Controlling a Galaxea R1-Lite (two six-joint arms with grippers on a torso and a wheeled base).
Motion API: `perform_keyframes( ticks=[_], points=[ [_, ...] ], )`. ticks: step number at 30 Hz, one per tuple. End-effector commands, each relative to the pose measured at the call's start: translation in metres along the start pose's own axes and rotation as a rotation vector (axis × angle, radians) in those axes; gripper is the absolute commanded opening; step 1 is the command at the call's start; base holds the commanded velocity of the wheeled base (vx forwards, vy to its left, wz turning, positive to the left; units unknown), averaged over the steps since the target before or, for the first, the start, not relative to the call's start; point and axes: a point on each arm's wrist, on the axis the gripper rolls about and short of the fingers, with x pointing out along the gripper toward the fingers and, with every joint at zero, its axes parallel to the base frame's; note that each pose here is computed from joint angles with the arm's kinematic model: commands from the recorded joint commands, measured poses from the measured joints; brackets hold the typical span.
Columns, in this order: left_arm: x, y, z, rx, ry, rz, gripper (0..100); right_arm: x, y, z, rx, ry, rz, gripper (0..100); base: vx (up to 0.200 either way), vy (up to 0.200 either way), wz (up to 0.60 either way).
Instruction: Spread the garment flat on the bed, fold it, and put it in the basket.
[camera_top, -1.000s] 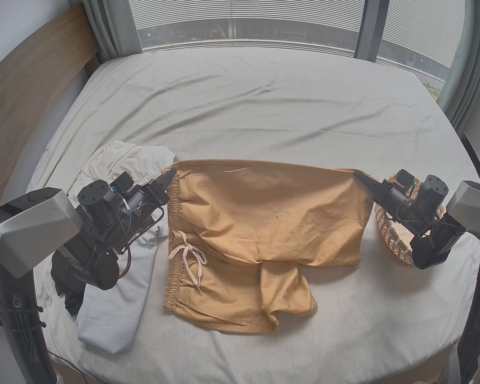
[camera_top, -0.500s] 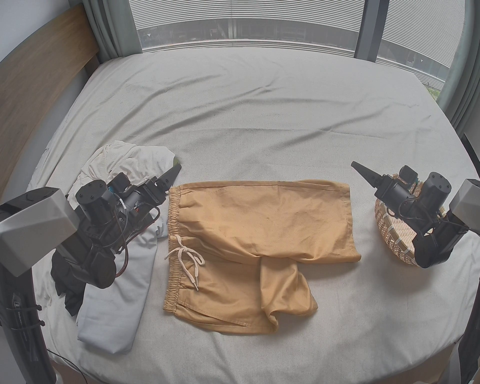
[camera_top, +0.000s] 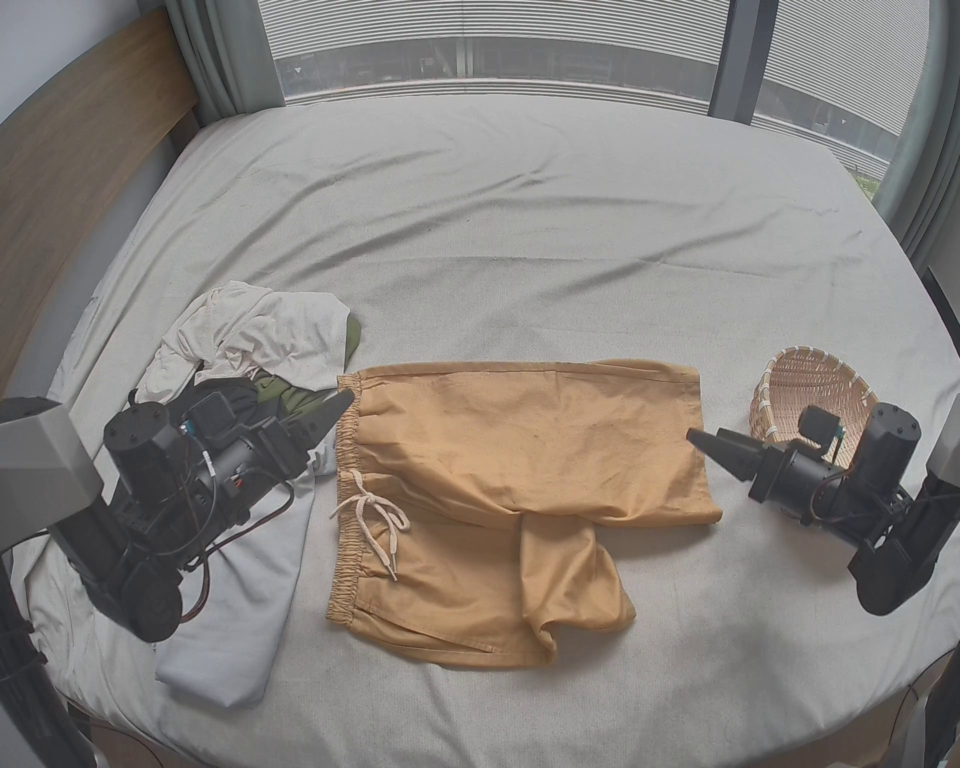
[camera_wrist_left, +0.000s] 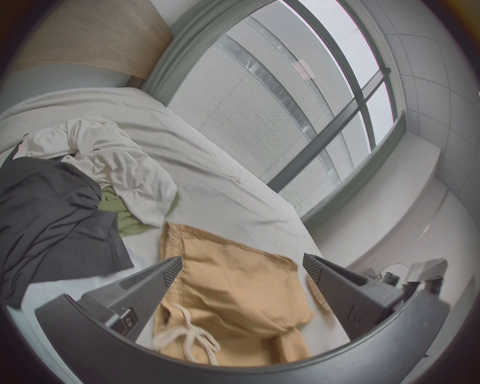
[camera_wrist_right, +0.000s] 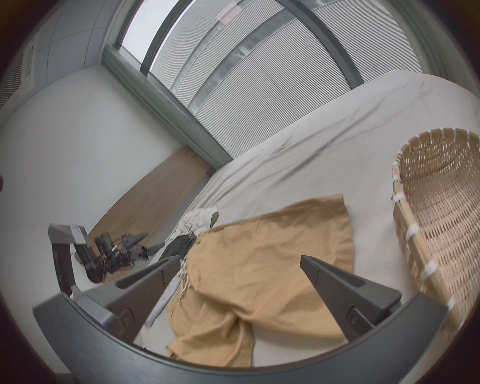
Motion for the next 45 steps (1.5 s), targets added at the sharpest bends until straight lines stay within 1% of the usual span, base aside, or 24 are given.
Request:
perform_keyframes(
  ticks=[1, 4, 6, 11, 12, 17, 21, 22, 25, 29, 38, 45],
  points=[
    [-0.036, -0.024, 0.009, 0.009, 0.02, -0.077, 100, -0.014, 0.02, -0.022, 0.012, 0.106, 0.048, 100, 0.0, 0.0, 0.0],
    [-0.036, -0.022, 0.005, 0.008, 0.042, -0.076, 100, -0.023, 0.023, -0.033, 0.031, 0.164, 0.071, 100, 0.0, 0.0, 0.0],
    [-0.036, -0.021, 0.003, 0.007, 0.049, -0.073, 100, -0.026, 0.022, -0.036, 0.032, 0.18, 0.077, 100, 0.0, 0.0, 0.0],
    [-0.031, -0.013, -0.006, -0.003, 0.082, -0.049, 100, -0.028, 0.013, -0.049, 0.05, 0.232, 0.041, 100, 0.0, 0.0, 0.0],
    [-0.03, -0.011, -0.009, -0.006, 0.09, -0.042, 100, -0.031, 0.009, -0.055, 0.058, 0.256, 0.029, 100, 0.0, 0.0, 0.0],
    [-0.027, -0.006, -0.013, 0.021, 0.105, -0.032, 100, -0.031, 0.0, -0.074, 0.083, 0.33, 0.011, 100, 0.0, 0.0, 0.0],
    [-0.026, -0.006, -0.014, 0.022, 0.107, -0.031, 100, -0.03, -0.005, -0.083, 0.106, 0.363, 0.002, 100, 0.0, 0.0, 0.0],
    [-0.026, -0.006, -0.014, 0.022, 0.108, -0.031, 100, -0.029, -0.008, -0.089, 0.123, 0.389, 0.005, 100, 0.0, 0.0, 0.0],
    [-0.026, -0.007, -0.014, 0.023, 0.107, -0.033, 100, -0.028, -0.009, -0.095, 0.14, 0.414, 0.023, 100, 0.0, 0.0, 0.0],
    [-0.026, -0.007, -0.015, 0.021, 0.111, -0.034, 100, -0.025, -0.012, -0.103, 0.157, 0.441, 0.022, 100, 0.0, 0.0, 0.0],
    [-0.026, -0.009, -0.018, 0.018, 0.124, -0.039, 100, -0.015, -0.013, -0.115, 0.166, 0.479, 0.041, 100, 0.0, 0.0, 0.0],
    [-0.025, -0.005, -0.022, 0.015, 0.135, -0.027, 100, -0.01, -0.007, -0.121, 0.16, 0.502, 0.072, 100, 0.0, 0.0, 0.0]
  ],
)
